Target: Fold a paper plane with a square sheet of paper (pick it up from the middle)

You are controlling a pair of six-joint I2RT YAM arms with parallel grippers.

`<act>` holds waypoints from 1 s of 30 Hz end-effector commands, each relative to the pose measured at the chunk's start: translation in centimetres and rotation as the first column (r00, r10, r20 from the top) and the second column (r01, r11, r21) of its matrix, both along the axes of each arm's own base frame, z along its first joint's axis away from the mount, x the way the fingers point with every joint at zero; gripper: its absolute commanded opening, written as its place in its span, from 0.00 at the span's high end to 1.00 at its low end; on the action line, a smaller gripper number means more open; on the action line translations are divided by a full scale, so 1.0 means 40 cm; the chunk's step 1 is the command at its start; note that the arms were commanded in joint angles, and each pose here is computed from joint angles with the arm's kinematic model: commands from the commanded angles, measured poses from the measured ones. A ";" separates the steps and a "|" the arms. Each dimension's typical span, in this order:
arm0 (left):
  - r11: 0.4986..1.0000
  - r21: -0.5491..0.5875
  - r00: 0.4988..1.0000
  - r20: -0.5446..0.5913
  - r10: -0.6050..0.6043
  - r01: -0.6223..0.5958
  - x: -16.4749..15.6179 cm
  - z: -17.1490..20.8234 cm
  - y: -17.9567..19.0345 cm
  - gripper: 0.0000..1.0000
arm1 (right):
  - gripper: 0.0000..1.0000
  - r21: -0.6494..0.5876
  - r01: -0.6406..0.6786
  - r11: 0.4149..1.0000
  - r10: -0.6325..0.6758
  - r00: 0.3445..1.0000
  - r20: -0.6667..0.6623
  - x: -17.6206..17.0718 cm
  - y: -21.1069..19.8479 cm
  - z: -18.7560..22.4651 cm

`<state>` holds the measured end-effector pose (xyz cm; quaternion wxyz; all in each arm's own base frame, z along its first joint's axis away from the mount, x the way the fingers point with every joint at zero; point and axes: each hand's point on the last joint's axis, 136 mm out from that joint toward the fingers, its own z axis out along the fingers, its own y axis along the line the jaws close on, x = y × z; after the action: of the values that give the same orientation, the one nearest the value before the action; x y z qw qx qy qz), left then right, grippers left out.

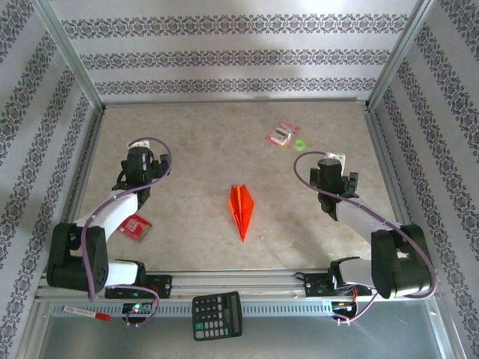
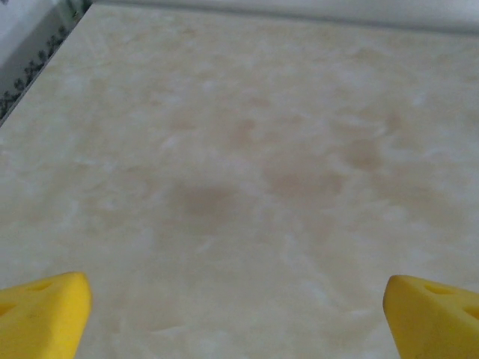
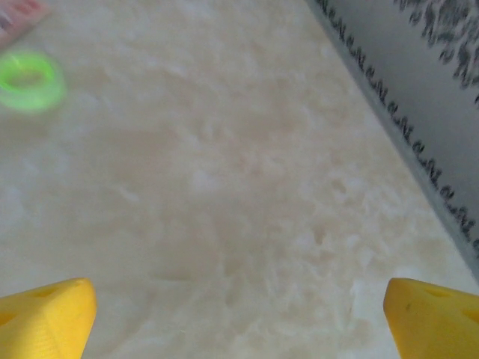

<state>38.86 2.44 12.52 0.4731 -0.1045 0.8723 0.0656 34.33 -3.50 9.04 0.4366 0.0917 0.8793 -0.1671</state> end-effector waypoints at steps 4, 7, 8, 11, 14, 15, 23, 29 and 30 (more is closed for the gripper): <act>0.994 0.026 0.980 0.168 -0.108 0.105 0.025 -0.031 0.001 0.00 | 0.02 0.125 -0.135 0.983 0.094 0.953 0.288 0.047 -0.004 0.082; 0.991 0.045 0.961 0.244 -0.130 0.122 0.019 -0.061 -0.005 0.00 | 0.02 0.140 -0.173 0.975 0.117 0.934 0.337 0.061 0.002 0.093; 0.991 0.045 0.959 0.251 -0.135 0.128 0.018 -0.076 -0.007 0.01 | 0.02 0.141 -0.185 0.973 0.127 0.929 0.346 0.064 0.006 0.096; 0.984 0.044 0.952 0.246 -0.180 0.175 0.015 -0.091 -0.025 0.00 | 0.02 0.143 -0.220 0.965 0.149 0.908 0.391 0.082 0.016 0.110; 0.977 0.050 0.945 0.246 -0.215 0.209 0.023 -0.090 -0.039 0.00 | 0.02 0.169 -0.259 0.951 0.172 0.896 0.410 0.096 0.026 0.103; 0.977 0.044 0.950 0.227 -0.212 0.207 0.025 -0.094 -0.038 0.00 | 0.02 0.176 -0.273 0.946 0.182 0.894 0.411 0.085 0.034 0.072; 0.979 0.048 0.953 0.223 -0.206 0.200 0.032 -0.095 -0.034 0.00 | 0.02 0.143 -0.313 0.939 0.240 0.893 0.379 0.132 0.067 0.042; 0.978 0.049 0.952 0.223 -0.207 0.201 0.031 -0.094 -0.034 0.00 | 0.02 0.132 -0.315 0.940 0.245 0.892 0.380 0.133 0.071 0.042; 0.977 0.048 0.952 0.221 -0.212 0.207 0.030 -0.096 -0.037 0.00 | 0.02 0.130 -0.315 0.940 0.247 0.892 0.379 0.133 0.071 0.043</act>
<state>39.25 0.82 6.77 0.5438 -0.0230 0.8388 0.0116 38.92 -1.26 9.06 0.5751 0.0467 0.8168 0.0000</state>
